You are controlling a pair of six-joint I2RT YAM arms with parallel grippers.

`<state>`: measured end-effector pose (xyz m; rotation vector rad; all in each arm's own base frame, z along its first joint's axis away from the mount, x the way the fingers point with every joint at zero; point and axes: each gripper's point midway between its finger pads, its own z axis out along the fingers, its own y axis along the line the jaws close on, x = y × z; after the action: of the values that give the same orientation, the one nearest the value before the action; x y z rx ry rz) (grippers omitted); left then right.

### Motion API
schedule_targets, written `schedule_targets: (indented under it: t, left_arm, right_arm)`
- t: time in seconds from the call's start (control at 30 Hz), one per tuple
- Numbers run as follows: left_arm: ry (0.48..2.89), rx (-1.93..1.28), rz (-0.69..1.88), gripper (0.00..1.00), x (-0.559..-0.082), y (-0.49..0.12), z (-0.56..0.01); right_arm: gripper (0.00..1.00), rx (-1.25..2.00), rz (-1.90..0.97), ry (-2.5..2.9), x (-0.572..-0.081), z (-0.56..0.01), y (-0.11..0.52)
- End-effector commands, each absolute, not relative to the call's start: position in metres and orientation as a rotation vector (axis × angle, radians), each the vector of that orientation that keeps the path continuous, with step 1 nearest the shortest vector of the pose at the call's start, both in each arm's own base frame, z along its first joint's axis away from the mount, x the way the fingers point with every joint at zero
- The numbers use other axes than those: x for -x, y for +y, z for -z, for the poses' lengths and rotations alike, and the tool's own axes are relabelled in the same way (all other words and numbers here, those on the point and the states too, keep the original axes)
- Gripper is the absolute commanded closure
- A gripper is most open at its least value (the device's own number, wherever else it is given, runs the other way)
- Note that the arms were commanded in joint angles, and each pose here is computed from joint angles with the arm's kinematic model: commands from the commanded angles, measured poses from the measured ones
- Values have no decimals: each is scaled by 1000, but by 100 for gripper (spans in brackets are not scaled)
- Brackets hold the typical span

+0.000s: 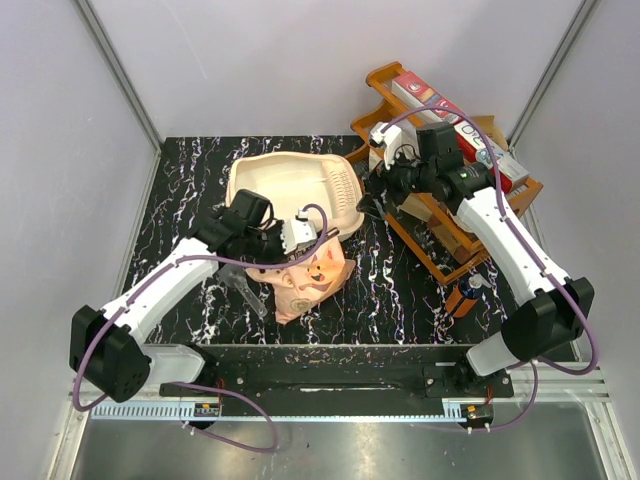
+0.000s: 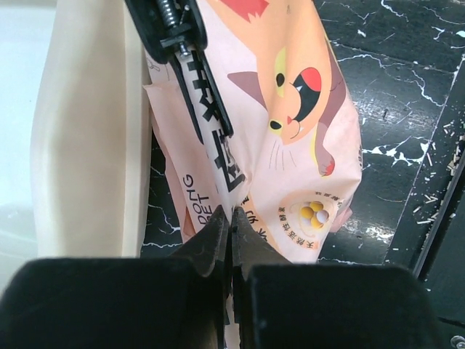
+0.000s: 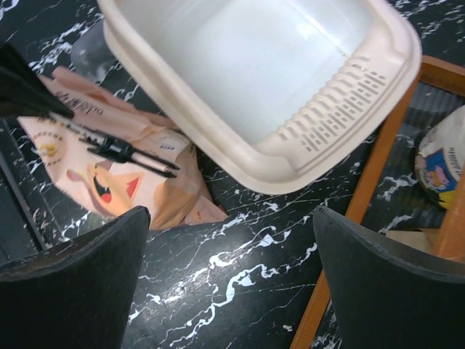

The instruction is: Fill the litter box with clean litter

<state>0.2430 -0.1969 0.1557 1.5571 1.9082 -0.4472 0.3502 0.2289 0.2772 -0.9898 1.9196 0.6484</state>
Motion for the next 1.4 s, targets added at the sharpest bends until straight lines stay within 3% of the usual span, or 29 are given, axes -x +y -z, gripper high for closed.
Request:
schedule_targets:
  t: [0.0,0.23,0.57,0.63,0.67,0.77,0.87,1.0,1.37]
  left_arm:
    - [1628,-1448,356,100,-289,-211,-224]
    - [1509,-1470,260,100,-339,-214,-261]
    - [1677,-1345,494,100,-307,-217,-213]
    - [1695,-1291,530,82,-301,-218,-218]
    - [1698,-1278,550,58,-298,-219,-220]
    - [1703,-1195,563,34,-297,-219,-235]
    - [1730,-1112,570,23,-298,-217,-246]
    - [1826,-992,527,19,-308,-201,-245]
    - [2061,-790,244,12,-339,-144,-209]
  right_arm:
    - [0,1097,-730,1856,-335,-286,240]
    - [0,1092,-715,1856,-340,-287,240]
    - [0,1124,-680,1872,-337,-282,234]
    - [0,1144,-669,1881,-334,-279,233]
    - [0,1142,-658,1884,-335,-280,232]
    - [0,1146,-630,1879,-338,-282,231]
    - [1,1233,-549,1809,-348,-286,234]
    - [1,1368,-442,1692,-359,-291,248]
    - [0,1890,-185,1200,-289,-333,287]
